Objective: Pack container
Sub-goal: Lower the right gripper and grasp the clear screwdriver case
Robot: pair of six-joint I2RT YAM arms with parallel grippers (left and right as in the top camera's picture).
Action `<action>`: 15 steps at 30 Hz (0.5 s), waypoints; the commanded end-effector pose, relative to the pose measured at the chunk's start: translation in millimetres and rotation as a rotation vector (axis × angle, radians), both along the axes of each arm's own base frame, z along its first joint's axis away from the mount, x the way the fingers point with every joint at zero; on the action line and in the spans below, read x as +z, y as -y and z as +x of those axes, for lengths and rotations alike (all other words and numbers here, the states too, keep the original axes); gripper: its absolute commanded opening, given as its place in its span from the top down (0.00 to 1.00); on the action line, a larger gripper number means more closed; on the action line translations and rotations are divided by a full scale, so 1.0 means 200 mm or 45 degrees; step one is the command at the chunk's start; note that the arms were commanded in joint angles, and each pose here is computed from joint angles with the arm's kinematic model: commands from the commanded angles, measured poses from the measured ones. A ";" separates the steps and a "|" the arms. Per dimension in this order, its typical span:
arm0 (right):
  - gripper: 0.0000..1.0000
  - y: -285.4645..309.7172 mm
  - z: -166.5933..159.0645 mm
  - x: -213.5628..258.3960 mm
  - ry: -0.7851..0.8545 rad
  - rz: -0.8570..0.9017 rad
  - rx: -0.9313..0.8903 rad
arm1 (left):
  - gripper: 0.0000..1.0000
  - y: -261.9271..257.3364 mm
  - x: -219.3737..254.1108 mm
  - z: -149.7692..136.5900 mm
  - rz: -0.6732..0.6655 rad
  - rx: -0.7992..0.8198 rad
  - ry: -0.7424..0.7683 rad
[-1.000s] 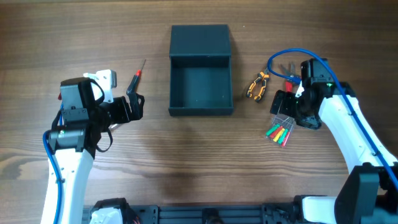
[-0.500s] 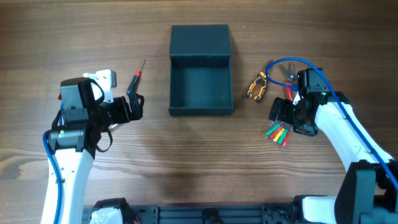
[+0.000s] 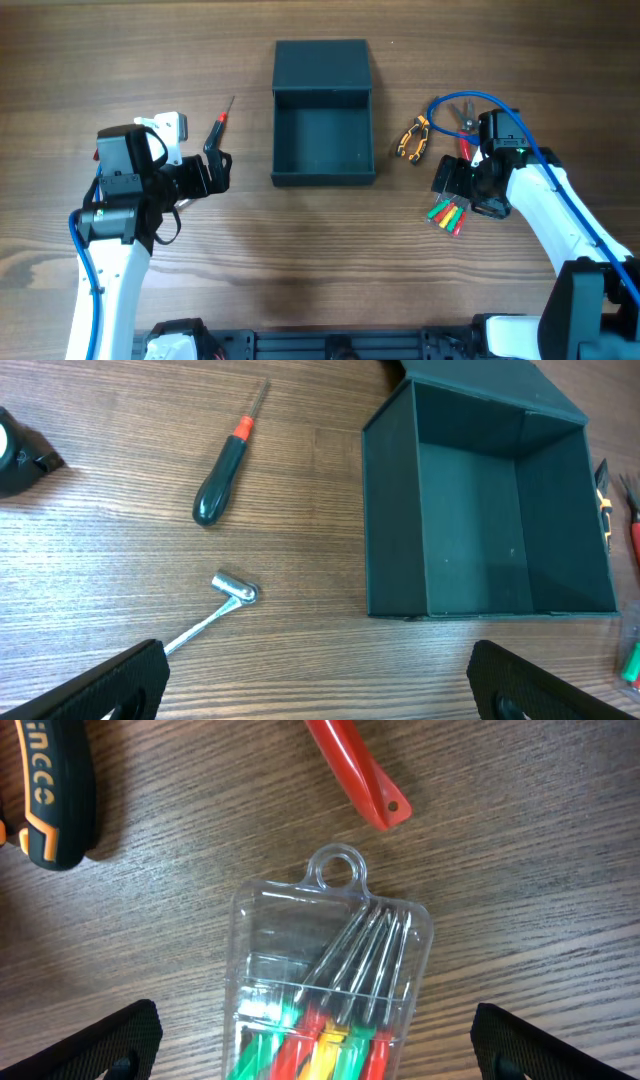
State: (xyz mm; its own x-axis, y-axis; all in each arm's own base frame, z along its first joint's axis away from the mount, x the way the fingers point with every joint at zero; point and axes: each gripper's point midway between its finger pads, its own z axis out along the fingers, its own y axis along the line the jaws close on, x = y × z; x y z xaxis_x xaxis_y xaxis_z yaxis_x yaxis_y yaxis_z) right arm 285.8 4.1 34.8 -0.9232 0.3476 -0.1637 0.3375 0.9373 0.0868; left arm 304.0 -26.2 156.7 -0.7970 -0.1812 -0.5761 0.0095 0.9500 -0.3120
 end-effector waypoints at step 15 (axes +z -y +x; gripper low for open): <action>0.00 0.00 -0.05 -0.14 0.027 0.012 -0.048 | 0.00 -0.01 0.03 0.02 0.024 -0.010 0.029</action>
